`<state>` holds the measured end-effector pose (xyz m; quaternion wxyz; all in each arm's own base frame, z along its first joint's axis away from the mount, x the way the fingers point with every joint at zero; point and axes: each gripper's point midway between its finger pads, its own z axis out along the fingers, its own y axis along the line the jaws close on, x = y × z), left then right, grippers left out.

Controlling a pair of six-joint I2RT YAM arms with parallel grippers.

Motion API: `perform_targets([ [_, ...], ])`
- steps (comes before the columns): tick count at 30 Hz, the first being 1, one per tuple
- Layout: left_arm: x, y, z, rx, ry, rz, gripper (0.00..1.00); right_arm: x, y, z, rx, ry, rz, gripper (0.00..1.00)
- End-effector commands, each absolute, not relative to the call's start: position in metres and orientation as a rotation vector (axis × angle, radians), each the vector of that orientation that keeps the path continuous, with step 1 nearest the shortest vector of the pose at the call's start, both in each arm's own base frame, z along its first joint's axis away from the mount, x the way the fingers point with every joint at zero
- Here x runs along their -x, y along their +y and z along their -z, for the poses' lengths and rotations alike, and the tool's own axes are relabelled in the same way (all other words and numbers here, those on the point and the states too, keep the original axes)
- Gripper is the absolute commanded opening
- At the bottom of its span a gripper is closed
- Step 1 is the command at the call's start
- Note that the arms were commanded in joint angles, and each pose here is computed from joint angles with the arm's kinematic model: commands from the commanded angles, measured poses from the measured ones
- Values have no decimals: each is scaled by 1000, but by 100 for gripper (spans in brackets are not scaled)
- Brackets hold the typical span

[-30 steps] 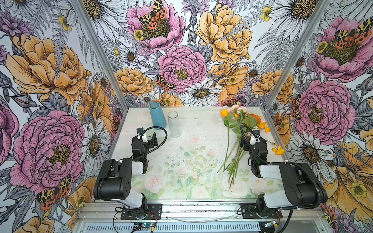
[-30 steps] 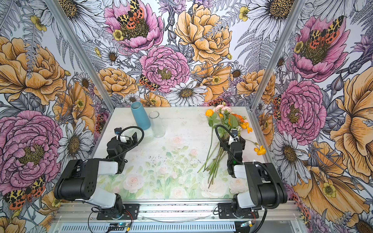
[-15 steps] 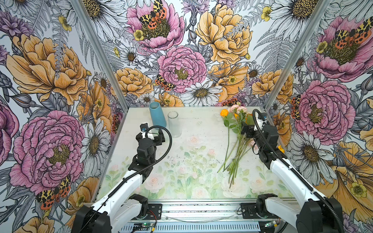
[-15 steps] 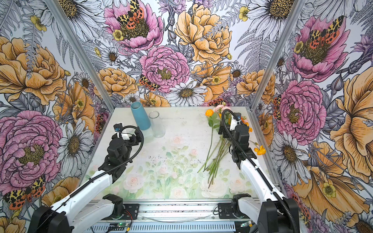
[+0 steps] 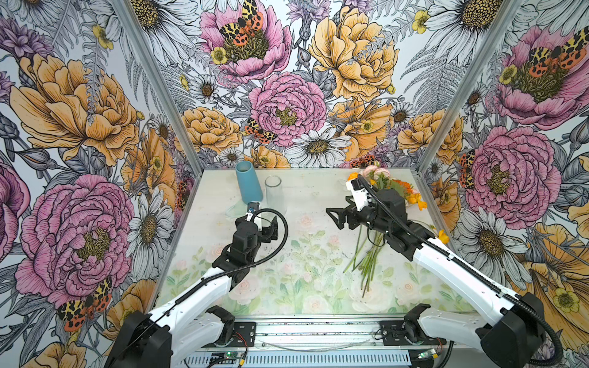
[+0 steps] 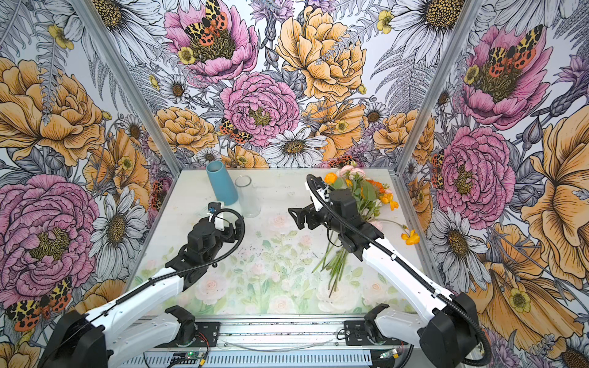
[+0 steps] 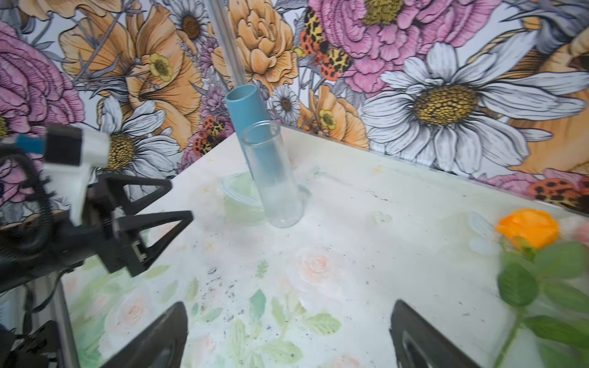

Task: Arrange flowers in a vase
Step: Pick up the vase from the top-center of the table.

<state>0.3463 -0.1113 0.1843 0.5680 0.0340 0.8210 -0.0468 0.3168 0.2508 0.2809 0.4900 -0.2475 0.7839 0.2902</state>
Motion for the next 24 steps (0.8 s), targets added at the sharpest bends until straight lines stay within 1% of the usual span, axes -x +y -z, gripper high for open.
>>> perform_targets([
  [1, -378, -124, -193, -47, 1927, 204, 99, -316, 275, -289, 605, 1909, -766, 100],
  [3, -395, -122, -189, -19, 1929, 168, 99, -315, 286, -293, 628, 1898, -790, 100],
  [8, -428, -126, -179, -3, 1895, 189, 99, -315, 298, -299, 647, 1882, -839, 100],
  [13, -445, -130, -176, -40, 1884, 207, 99, -302, 314, -293, 746, 1877, -946, 100],
  [16, -453, -135, -175, -67, 1883, 222, 99, -307, 322, -282, 743, 1890, -963, 100],
  [24, -472, -142, -169, -117, 1883, 202, 99, -313, 331, -281, 708, 1849, -1027, 99],
])
